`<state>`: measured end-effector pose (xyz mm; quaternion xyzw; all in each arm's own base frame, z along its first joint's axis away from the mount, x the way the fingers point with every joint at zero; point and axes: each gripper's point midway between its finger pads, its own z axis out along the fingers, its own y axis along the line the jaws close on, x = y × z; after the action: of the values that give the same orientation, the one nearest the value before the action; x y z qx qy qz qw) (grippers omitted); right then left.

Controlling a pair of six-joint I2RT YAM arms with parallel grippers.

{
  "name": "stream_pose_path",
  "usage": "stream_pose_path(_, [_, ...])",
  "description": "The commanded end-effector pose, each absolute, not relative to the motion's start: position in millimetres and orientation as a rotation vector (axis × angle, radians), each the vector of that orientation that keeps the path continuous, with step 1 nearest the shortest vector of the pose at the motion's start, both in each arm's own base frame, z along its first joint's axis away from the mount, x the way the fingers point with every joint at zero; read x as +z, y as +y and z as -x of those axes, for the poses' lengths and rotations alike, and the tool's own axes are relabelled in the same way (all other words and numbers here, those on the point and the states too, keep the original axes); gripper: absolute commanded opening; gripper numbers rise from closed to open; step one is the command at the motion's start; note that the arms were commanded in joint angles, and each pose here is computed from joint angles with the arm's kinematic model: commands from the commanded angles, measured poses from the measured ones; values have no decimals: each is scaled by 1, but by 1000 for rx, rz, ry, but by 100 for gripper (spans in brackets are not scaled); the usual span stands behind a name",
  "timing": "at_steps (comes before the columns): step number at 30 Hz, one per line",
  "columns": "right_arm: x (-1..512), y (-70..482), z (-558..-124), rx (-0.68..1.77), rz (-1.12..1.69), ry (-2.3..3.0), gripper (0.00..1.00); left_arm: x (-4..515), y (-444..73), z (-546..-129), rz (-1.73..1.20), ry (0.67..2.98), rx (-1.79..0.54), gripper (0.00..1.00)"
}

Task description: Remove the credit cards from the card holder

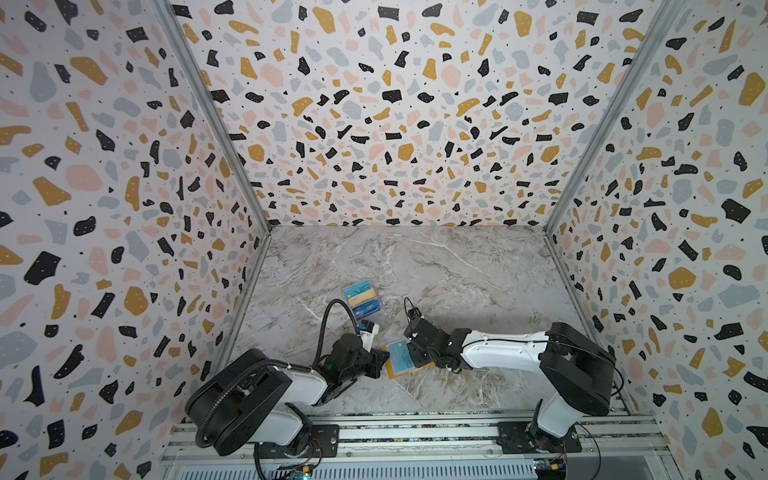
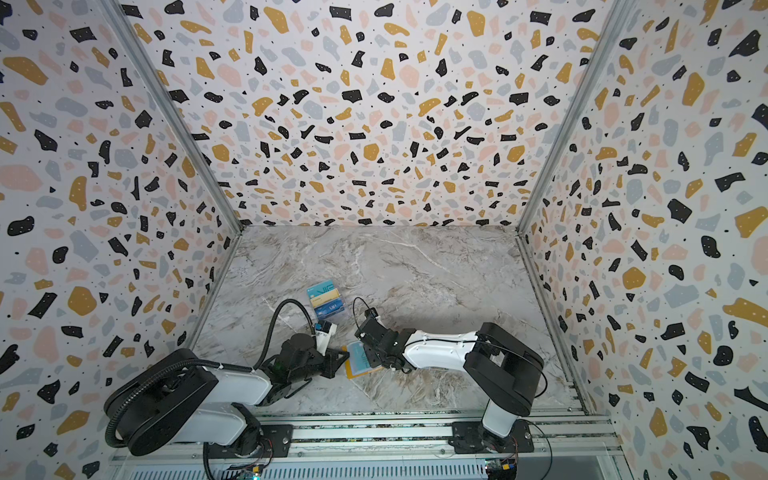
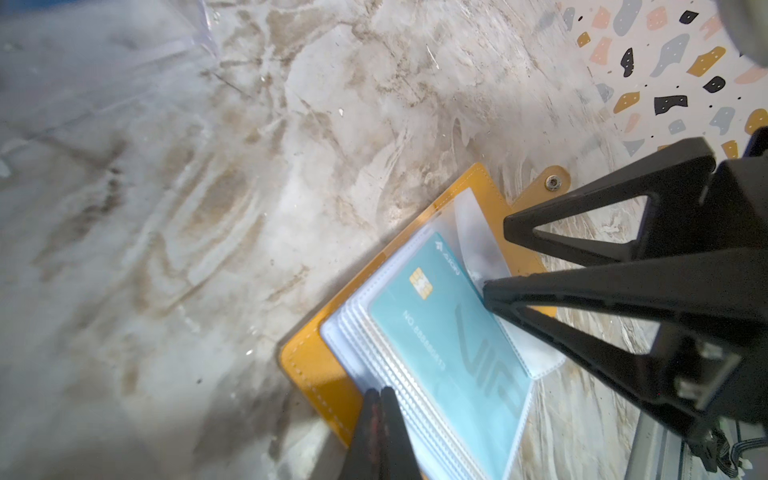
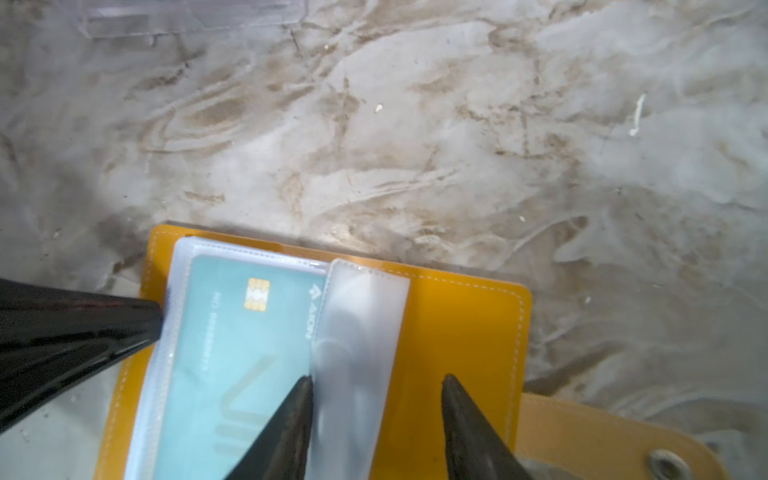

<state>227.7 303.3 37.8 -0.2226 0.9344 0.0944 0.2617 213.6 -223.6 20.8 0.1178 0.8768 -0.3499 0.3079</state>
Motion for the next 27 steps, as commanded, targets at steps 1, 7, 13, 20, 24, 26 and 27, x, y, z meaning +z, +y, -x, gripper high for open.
stream_pose_path(1, [44, 283, -228, 200, 565, 2539, 50, -1, -216, -201, -343, 2423, -871, 0])
stream_pose_path(7, [49, 266, -230, 156, 530, 2537, 49, -1, -217, -202, -356, 2426, -862, 0])
stream_pose_path(13, [56, 246, -233, 92, 493, 2523, 49, -1, -217, -203, -367, 2432, -849, 0])
stream_pose_path(20, [80, 236, -238, 44, 498, 2482, 48, -3, -217, -204, -372, 2440, -833, 0])
stream_pose_path(24, [98, 268, -229, 272, 627, 2470, 48, -5, -216, -204, -377, 2445, -822, 0])
stream_pose_path(26, [106, 288, -221, 441, 677, 2466, 49, -5, -215, -205, -376, 2445, -818, 0])
stream_pose_path(27, [108, 298, -217, 523, 699, 2466, 49, -5, -215, -205, -376, 2444, -816, 0])
